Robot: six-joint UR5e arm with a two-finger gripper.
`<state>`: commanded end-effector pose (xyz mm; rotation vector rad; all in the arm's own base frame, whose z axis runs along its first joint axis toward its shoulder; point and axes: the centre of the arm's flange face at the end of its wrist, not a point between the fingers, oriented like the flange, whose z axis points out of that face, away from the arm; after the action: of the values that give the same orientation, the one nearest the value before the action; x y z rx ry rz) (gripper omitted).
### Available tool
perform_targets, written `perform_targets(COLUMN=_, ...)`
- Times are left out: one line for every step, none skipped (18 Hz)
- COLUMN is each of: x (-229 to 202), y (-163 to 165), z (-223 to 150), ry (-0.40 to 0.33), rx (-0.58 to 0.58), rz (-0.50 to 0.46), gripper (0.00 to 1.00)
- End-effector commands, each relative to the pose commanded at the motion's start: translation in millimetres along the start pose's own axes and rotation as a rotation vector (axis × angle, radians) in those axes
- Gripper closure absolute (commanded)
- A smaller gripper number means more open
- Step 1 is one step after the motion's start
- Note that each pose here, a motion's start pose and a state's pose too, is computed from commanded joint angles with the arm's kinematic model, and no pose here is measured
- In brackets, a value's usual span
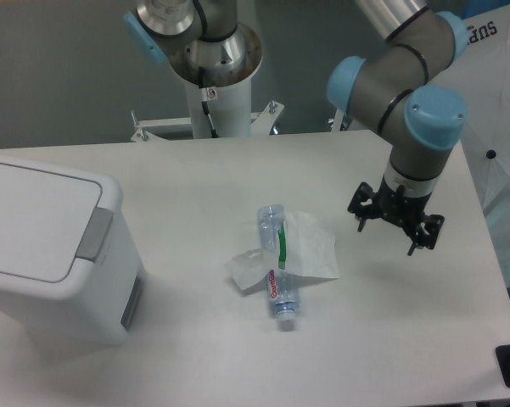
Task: Open the trash can
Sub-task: 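Move the open gripper over the bottle and bag toward the trash can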
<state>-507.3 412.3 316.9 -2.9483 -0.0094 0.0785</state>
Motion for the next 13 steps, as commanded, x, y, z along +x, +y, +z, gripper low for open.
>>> perform_targets(x=4.4, y=-6.1, z=0.5, ry=0.014, rx=0.023, rz=-0.058, gripper=0.00)
perform_targets(x=10.6, y=-14.1, z=0.2, ry=0.032, rx=0.050, rz=-0.114, gripper=0.00)
perform_targets(x=15.7, y=-24.3, z=-3.7, ry=0.039, rx=0.071, rz=-0.148, gripper=0.00)
perform_targets(x=21.8, y=-34.5, z=-7.3, ry=0.041, rx=0.079, rz=-0.168, gripper=0.00)
perform_targets(x=30.3, y=-46.1, z=-14.5, ry=0.040, rx=0.089, rz=-0.185, gripper=0.00)
perform_targets(x=39.2, y=-56.5, z=-21.8, ry=0.041, rx=0.101, rz=-0.206, gripper=0.00)
perform_targets(x=47.0, y=-65.1, z=-26.5, ry=0.045, rx=0.114, rz=-0.235, gripper=0.00)
perform_targets(x=55.4, y=-75.4, z=-31.7, ry=0.048, rx=0.124, rz=-0.256, gripper=0.00)
perform_targets(x=62.5, y=-84.8, z=-41.7, ry=0.044, rx=0.141, rz=-0.279, gripper=0.00)
perform_targets(x=69.8, y=-95.2, z=-48.4, ry=0.048, rx=0.157, rz=-0.299, gripper=0.00)
perform_targets(x=76.0, y=-104.8, z=-53.3, ry=0.054, rx=0.171, rz=-0.323, gripper=0.00)
perform_targets(x=82.9, y=-114.9, z=-58.7, ry=0.059, rx=0.182, rz=-0.346, gripper=0.00)
perform_targets(x=91.9, y=-127.0, z=-66.9, ry=0.062, rx=0.191, rz=-0.361, gripper=0.00)
